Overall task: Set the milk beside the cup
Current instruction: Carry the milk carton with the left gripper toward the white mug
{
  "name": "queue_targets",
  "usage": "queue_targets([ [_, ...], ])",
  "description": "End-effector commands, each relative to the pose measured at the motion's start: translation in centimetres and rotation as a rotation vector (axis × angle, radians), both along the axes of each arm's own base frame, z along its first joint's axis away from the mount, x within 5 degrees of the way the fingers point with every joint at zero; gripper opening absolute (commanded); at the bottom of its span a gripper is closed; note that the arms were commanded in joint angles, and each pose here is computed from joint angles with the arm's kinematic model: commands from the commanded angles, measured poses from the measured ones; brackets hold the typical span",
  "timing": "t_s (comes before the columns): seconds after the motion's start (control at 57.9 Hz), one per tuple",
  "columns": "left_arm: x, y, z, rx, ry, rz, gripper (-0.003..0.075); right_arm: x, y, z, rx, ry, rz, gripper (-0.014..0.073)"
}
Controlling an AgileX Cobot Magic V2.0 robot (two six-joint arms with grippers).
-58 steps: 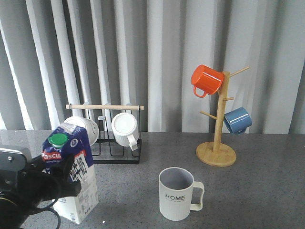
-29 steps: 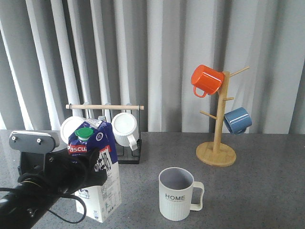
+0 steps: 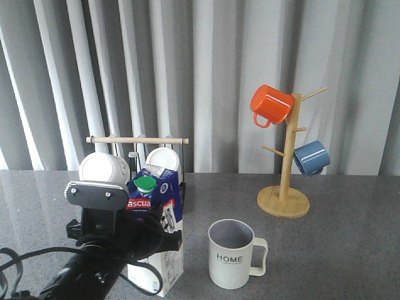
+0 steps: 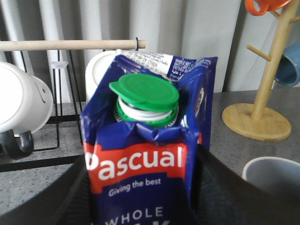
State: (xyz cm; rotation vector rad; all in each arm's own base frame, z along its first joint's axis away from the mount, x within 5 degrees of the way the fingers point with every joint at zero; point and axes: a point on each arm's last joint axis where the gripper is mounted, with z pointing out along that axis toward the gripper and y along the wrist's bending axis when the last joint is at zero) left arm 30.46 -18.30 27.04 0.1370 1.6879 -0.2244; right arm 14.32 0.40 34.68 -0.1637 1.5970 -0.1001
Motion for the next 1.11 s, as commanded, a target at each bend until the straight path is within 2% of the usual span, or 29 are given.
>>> queue_targets([
  [0.0,0.1,-0.5,3.0,-0.040,-0.131,0.048,0.0073,-0.1,-0.4,1.3,-0.003,-0.069,-0.039,-0.0003],
  [0.086,0.3,-1.0,2.9,-0.029,-0.126,0.091,0.0073,-0.1,-0.4,1.3,-0.003,-0.069,-0.039,-0.0003],
  [0.242,0.8,-2.5,2.9,0.057,-0.124,0.097,0.0073,-0.1,-0.4,1.3,-0.003,-0.069,-0.039,-0.0003],
  [0.536,1.4,-3.0,1.9,0.015,-0.093,0.142,0.0073,-0.1,-0.4,1.3,-0.003,-0.069,-0.039,-0.0003],
  [0.743,0.6,-3.7,1.8,0.003,-0.149,0.213,0.0073,-0.1,-0.4,1.3,-0.003,-0.069,-0.039,-0.0003],
  [1.089,0.7,-4.6,0.0,-0.026,-0.105,0.216,0.0073,-0.1,-0.4,1.3,-0.003,-0.069,-0.039,-0.0003],
])
